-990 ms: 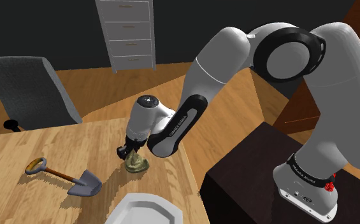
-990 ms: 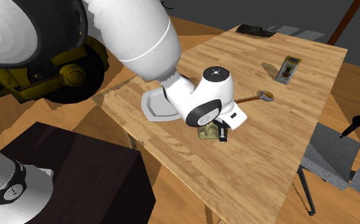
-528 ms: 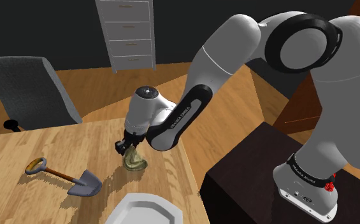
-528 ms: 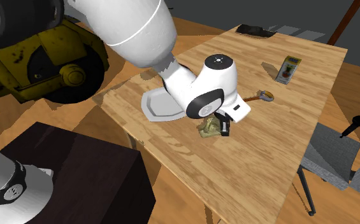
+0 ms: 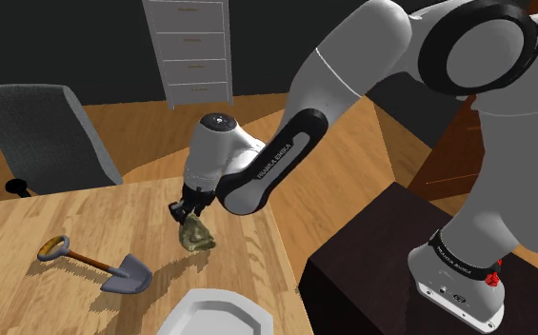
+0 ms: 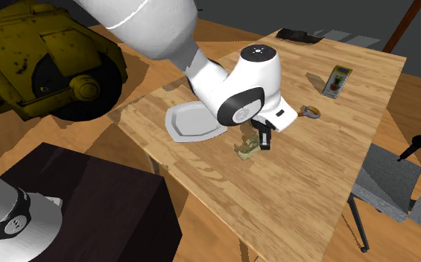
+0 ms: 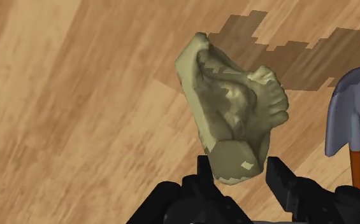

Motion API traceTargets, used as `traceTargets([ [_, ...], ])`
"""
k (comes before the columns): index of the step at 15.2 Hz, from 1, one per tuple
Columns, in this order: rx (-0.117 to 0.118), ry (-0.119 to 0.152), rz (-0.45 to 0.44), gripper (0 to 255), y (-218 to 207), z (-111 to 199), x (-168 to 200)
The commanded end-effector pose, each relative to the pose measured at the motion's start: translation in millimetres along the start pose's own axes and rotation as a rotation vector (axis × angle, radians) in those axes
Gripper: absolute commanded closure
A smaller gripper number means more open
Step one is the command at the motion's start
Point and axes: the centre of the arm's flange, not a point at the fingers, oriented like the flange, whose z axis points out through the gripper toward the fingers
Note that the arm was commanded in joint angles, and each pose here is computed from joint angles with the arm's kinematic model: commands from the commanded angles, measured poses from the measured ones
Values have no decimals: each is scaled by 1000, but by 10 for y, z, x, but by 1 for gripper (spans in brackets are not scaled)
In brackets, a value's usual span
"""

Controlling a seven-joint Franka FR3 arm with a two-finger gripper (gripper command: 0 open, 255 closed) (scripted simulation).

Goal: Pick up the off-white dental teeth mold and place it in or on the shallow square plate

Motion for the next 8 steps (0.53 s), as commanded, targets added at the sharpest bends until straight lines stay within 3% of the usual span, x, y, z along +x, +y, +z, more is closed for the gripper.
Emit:
traceTargets([
  [1, 0, -1, 0, 255, -20, -108, 39],
  [3, 0, -1, 0, 255, -35, -171, 55],
  [8, 0, -1, 0, 255, -376, -249, -504],
])
